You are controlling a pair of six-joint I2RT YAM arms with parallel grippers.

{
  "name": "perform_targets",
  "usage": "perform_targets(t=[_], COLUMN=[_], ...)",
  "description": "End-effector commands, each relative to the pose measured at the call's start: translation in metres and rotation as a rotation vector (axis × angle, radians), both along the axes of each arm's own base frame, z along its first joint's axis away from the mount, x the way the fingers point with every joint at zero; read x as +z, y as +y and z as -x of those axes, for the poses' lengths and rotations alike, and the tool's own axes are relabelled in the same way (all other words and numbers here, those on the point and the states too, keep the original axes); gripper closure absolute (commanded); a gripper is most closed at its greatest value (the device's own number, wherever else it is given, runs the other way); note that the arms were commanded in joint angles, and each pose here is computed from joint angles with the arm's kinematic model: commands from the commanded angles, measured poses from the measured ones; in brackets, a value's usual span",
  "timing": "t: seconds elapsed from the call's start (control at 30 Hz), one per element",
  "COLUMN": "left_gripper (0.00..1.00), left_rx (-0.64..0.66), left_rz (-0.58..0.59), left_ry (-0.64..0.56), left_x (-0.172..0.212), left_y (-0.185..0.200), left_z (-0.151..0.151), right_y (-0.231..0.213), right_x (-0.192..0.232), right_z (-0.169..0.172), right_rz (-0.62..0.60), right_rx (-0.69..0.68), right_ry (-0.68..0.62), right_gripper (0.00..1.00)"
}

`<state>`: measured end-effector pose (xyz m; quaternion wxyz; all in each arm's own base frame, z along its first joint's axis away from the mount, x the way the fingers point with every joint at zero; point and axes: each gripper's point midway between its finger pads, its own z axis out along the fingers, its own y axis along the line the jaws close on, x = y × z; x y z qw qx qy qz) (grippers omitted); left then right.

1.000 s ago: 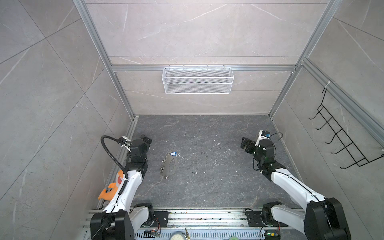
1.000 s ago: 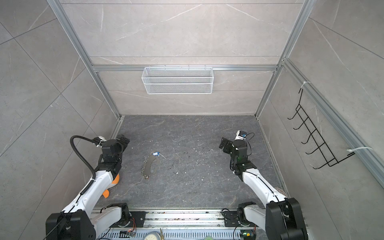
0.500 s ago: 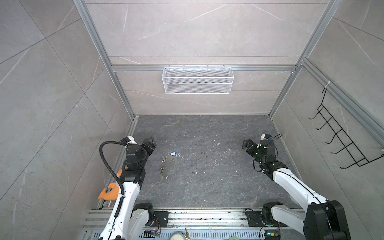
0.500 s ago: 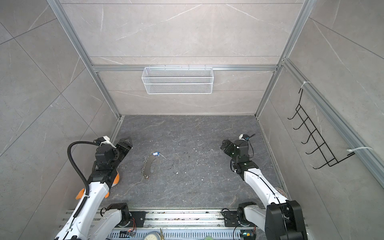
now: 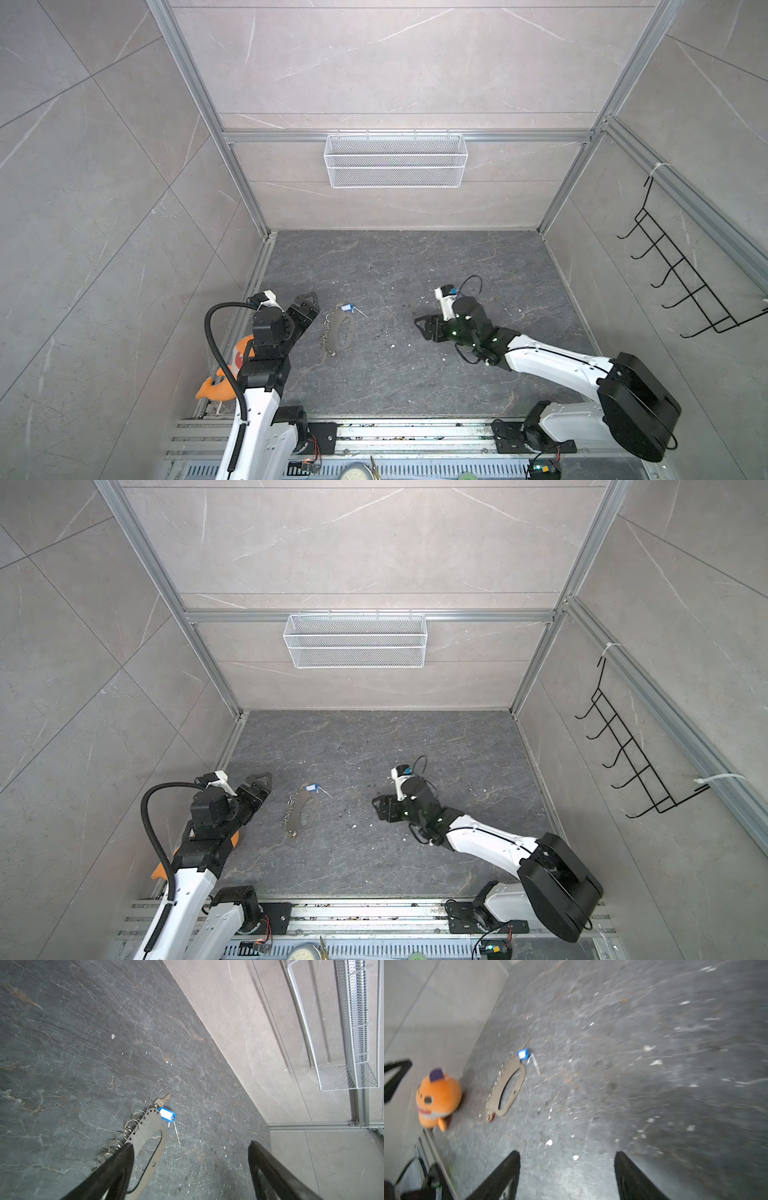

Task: Remove the keys from the keyring
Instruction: 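Reach the right gripper across and grasp the steel key plate's edge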

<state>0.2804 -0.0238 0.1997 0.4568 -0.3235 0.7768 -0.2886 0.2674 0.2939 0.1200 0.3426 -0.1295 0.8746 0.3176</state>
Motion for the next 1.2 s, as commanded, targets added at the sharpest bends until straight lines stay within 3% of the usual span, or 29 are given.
perform_targets(t=[0.0,0.23,0.43,0.77,1.17], left_gripper=[0.12,0.13,0.13,0.13,0.11], left_rx=[0.013,0.030,0.040,0.068,0.079], left_rz=[-0.014,-0.044,-0.074,-0.104,-0.127], left_ry=[-0.002,-0.054,-0.109,-0.136,-0.124], left_x=[0.014,0.036,0.054,0.065,0.057], left_y=[0.002,0.007,0.010,0.016,0.018], left_z=[0.009,0.025,0.039,0.058,0.060], right_y=[0.060,0.160,0.221,0.258,0.260], right_x=[0.020,0.014,0.000,-0.043,-0.076], right_z=[0.018,0.055,0.064,0.043,0.030], right_rz=[0.029,0.068,0.093,0.198,0.295], right_rx=[0.137,0.333,0.419,0.399,0.362], right_ry=[-0.145,-0.265,-0.289,-0.250,-0.205], right_gripper=[0.30,0.32,0.42,0.57,0.69])
